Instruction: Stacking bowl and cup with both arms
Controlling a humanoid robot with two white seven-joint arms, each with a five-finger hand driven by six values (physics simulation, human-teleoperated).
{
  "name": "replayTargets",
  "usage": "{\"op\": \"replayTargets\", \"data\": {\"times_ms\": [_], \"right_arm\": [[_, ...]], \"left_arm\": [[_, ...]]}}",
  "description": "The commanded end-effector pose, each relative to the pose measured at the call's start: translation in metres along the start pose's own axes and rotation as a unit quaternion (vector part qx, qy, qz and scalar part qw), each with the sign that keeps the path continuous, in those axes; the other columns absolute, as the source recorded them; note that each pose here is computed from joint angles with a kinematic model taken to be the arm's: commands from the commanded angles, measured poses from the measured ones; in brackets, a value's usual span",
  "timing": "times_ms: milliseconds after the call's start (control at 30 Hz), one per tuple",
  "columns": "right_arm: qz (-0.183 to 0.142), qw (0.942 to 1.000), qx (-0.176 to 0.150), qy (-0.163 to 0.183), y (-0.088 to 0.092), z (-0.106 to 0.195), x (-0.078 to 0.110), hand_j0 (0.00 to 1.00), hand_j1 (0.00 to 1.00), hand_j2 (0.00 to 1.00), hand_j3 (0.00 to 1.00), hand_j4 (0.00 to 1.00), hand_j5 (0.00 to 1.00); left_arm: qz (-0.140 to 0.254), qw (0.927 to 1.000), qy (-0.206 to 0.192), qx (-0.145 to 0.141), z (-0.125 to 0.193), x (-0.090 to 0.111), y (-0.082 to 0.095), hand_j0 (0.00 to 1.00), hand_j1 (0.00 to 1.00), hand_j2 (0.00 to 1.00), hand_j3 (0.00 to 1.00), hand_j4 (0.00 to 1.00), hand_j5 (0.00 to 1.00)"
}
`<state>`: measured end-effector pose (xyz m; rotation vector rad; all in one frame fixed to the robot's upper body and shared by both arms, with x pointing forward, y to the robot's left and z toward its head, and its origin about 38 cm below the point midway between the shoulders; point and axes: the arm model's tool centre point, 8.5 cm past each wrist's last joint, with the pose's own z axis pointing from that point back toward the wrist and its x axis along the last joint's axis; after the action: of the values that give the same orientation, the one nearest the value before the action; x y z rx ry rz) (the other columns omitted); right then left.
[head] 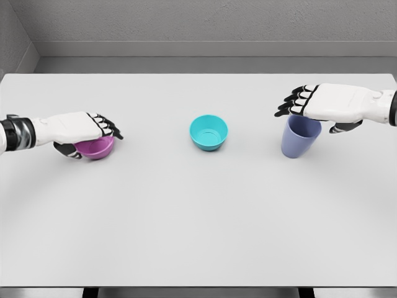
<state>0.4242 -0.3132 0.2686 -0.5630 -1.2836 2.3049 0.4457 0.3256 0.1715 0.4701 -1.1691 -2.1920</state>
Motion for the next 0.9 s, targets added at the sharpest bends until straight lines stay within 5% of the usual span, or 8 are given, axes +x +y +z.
{"op": "replayTargets", "data": {"times_ms": [0, 400, 600, 867], "right_arm": [[-0.002, 1.0, -0.001, 0.001, 0.0, 0.0, -0.001, 1.0, 1.0, 1.0, 1.0, 1.0, 1.0], [-0.008, 0.9999, 0.004, -0.007, 0.006, -0.008, 0.002, 1.0, 1.0, 1.0, 1.0, 1.0, 1.0], [-0.008, 0.9999, 0.005, -0.006, 0.006, -0.008, 0.002, 1.0, 1.0, 1.0, 1.0, 1.0, 1.0], [-0.007, 0.9999, 0.005, -0.006, 0.006, -0.007, 0.002, 1.0, 1.0, 1.0, 1.0, 1.0, 1.0]], "left_arm": [[0.001, 1.0, 0.001, -0.001, 0.0, 0.0, -0.001, 0.76, 0.76, 0.76, 0.76, 0.76, 0.76], [-0.004, 1.0, 0.003, 0.006, 0.001, -0.002, 0.007, 0.67, 0.67, 0.67, 0.67, 0.67, 0.67], [-0.016, 0.9996, -0.002, 0.025, -0.001, -0.001, 0.027, 0.67, 0.67, 0.67, 0.67, 0.67, 0.67], [-0.041, 0.9956, -0.055, 0.064, -0.043, 0.032, 0.071, 0.67, 0.67, 0.67, 0.67, 0.67, 0.67]]}}
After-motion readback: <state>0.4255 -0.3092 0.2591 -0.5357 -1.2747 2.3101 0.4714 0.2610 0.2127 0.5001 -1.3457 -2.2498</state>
